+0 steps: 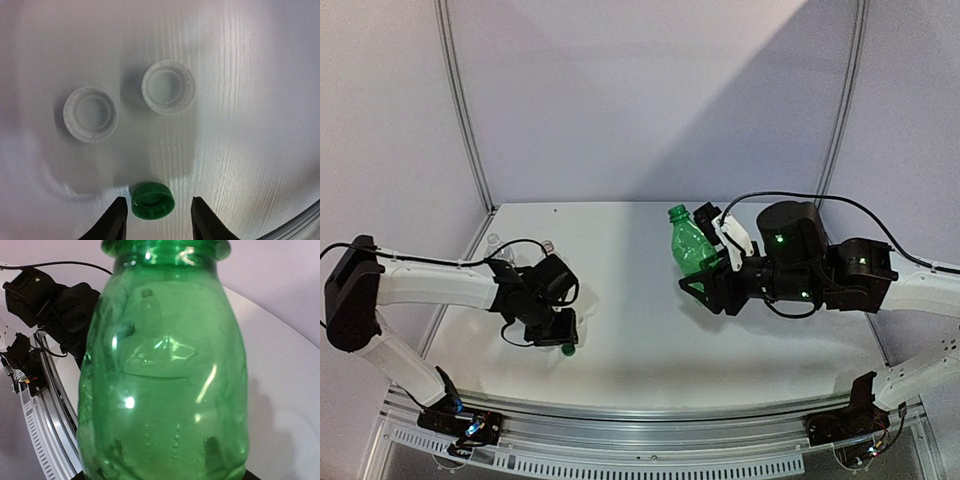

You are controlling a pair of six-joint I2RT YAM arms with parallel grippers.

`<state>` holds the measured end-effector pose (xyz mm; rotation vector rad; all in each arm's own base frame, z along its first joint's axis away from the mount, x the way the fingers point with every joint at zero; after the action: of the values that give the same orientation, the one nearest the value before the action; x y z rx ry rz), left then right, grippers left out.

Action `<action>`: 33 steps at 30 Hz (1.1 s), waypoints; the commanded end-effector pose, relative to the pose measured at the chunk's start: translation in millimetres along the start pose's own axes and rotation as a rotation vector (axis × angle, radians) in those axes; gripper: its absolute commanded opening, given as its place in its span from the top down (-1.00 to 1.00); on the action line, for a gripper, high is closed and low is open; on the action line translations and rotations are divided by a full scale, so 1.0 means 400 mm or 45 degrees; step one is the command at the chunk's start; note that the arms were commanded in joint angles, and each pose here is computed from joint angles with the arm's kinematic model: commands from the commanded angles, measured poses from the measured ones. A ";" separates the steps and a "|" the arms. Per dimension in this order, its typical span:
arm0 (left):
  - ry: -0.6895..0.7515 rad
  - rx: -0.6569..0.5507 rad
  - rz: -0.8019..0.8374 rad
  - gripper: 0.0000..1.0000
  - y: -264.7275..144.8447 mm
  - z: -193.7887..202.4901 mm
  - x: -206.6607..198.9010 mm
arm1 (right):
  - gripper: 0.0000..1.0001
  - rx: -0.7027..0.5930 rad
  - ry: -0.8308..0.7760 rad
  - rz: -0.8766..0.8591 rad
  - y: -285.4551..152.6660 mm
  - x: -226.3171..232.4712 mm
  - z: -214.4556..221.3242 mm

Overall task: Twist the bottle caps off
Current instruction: Place the bottle cap at the center of the board, then pass from the right arm to the left

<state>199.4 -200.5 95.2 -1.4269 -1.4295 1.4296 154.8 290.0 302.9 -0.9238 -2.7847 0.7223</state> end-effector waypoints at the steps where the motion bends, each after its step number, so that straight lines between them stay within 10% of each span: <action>1: 0.002 -0.078 0.075 0.10 -0.068 -0.025 -0.035 | 1.00 -0.009 -0.007 0.005 -0.015 -0.003 0.008; 20: 0.377 -0.338 0.822 -0.06 -0.475 -0.020 -0.251 | 1.00 -0.174 0.008 -0.170 -0.066 0.023 -0.024; 33: 0.670 -0.322 1.515 -0.72 -0.689 0.013 -0.382 | 1.00 -0.263 0.013 -0.511 -0.077 0.091 -0.059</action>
<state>170.4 -280.4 360.8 -2.6347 -0.6242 1.3483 122.9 293.9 335.7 -0.4908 -2.9283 0.4124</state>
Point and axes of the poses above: each gripper's point midway between its finger pads, its own y axis out along the fingers, its own x axis along the line the jaws close on, z = x × y, the point moved 7 cm from there along -y, back along the fingers, and after that the axes turned 9 degrees about -y, right-handed, at the moved point
